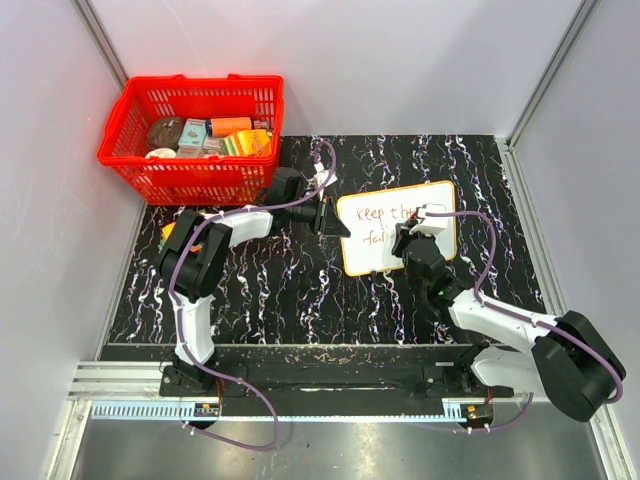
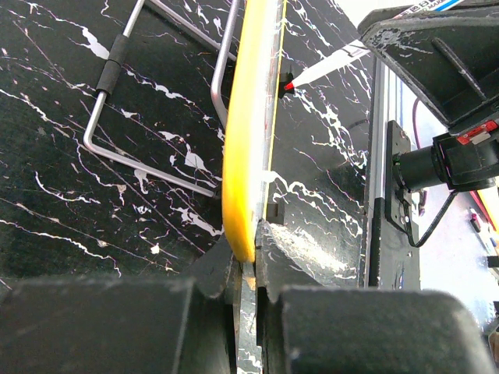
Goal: Write a sentence on the whiteboard
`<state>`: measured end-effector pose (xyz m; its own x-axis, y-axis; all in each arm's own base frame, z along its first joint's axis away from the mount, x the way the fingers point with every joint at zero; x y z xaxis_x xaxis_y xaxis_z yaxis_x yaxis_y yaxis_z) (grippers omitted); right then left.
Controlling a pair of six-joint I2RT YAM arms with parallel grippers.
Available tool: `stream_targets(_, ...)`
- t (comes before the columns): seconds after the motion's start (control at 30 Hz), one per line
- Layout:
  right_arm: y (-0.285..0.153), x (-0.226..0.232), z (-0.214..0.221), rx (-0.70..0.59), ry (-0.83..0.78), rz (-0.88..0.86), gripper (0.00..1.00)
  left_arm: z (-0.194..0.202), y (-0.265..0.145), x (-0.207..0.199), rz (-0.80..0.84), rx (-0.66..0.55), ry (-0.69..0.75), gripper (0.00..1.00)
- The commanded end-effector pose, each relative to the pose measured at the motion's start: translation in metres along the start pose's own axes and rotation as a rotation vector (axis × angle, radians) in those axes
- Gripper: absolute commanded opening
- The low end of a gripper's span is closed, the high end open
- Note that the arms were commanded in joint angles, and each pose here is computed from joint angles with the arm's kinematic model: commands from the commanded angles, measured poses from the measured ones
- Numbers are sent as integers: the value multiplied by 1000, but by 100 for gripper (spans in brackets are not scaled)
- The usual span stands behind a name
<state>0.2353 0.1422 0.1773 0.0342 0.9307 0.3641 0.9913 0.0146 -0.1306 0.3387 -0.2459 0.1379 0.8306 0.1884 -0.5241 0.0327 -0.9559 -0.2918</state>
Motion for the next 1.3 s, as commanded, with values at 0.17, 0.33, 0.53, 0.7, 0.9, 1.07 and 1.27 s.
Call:
stream_targets(0.17,5,11,-12,-42,42,-46,0,45,11,14,-80,131,-5,0)
stream_targets(0.33,7,12,-13,-46,38,-49,0,45,11,14,-79,130,-4,0)
stream_targets(0.53,3,12,-15,-54,50,-72,0,45,11,15,-82,130,-5,0)
stream_targets(0.7,-1,11,-19,-65,57,-81,0,45,11,14,-79,131,-3,0)
stream_targets(0.9,-2,11,-21,-72,47,-86,0,45,11,14,-79,131,-2,0)
stream_targets(1.07,-3,10,-22,-76,47,-89,0,45,11,14,-79,131,-3,0)
stream_targets(1.27,-4,9,-22,-79,48,-89,0,45,11,14,-81,131,-4,0)
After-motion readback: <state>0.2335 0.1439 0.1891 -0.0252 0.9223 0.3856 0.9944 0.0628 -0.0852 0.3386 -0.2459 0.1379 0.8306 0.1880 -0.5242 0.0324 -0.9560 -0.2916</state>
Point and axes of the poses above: each gripper's point midway between its finger pads, its own y axis out along the fingers, its own x axis along the line the jaws close on, z = x × y, the point moved 10 cm from there along -y, back along the fingers, and after that the axes turned 9 degrees about y, right-handed, at the moved point
